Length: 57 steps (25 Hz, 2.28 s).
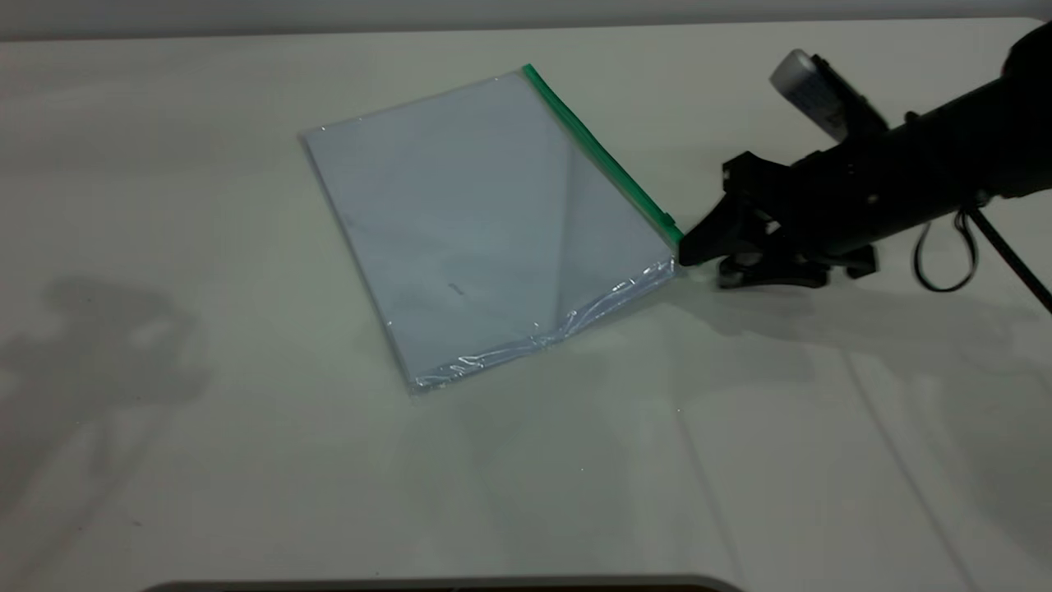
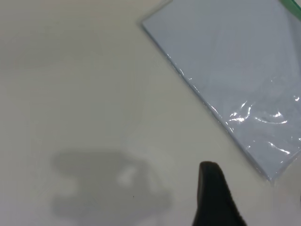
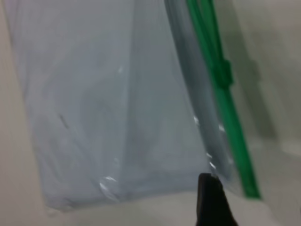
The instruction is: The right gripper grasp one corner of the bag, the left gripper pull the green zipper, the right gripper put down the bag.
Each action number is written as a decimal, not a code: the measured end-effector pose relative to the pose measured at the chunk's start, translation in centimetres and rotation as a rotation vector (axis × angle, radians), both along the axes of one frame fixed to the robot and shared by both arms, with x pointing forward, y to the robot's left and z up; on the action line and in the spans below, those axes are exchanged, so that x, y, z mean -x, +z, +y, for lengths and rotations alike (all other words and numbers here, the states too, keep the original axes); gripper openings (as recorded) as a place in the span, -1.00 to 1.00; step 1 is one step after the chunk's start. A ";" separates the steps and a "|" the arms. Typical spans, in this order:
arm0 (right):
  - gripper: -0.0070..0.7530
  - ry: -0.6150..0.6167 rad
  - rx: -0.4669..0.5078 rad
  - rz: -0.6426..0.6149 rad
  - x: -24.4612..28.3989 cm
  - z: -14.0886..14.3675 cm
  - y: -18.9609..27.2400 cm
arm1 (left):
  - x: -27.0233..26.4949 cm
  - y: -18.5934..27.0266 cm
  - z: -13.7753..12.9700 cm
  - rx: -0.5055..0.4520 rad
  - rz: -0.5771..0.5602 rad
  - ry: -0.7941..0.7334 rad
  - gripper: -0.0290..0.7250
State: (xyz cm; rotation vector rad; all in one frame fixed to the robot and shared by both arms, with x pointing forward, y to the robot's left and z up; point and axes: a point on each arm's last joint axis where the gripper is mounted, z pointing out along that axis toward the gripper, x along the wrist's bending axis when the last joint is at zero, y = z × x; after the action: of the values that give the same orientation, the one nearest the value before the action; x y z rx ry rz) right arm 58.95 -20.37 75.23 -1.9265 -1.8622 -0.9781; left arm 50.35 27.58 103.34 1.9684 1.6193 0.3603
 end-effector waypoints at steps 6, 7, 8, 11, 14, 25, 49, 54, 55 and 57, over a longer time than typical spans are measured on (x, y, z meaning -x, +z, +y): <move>0.29 0.029 -0.068 -0.004 -0.7 1.1 -1.0 | 0.0 0.0 0.0 0.002 -0.001 0.001 0.39; 0.29 0.033 -0.068 -0.004 -0.8 1.3 -1.2 | 0.0 0.0 0.0 0.002 -0.001 0.001 0.39; 0.29 0.037 -0.068 -0.003 -0.8 1.4 -1.4 | 0.0 0.0 0.0 0.002 -0.002 0.001 0.39; 0.29 0.046 -0.068 0.005 -0.7 2.1 -1.7 | 0.0 0.0 0.0 0.003 -0.004 0.002 0.39; 0.22 0.062 -0.070 0.004 -0.7 2.8 -1.7 | 0.0 0.0 0.0 0.003 -0.004 0.003 0.39; -0.89 0.081 -0.124 -0.002 -0.8 3.5 -1.3 | 0.0 0.0 0.0 0.004 -0.005 0.003 0.39; -0.89 0.480 -0.105 -0.287 -3.6 3.9 11.7 | -6.8 -2.7 -6.2 0.030 -0.028 -0.264 0.39; -0.89 0.556 -0.149 -0.311 -2.9 5.1 13.0 | -10.4 -5.2 -9.7 0.022 0.017 -0.508 0.39; -0.89 0.572 -0.160 -0.314 -2.8 5.2 13.1 | -11.1 -5.6 -10.5 0.025 0.019 -0.580 0.39; -0.89 0.588 -0.159 -0.323 -2.7 5.2 13.1 | -12.2 -6.4 -12.1 0.057 0.017 -0.704 0.39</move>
State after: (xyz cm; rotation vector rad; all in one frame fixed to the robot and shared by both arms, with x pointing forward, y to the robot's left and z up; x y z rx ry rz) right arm 61.64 -15.18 88.35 -1.0654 -2.2482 -1.2244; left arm 62.52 15.47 96.91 2.3346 0.8384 0.0174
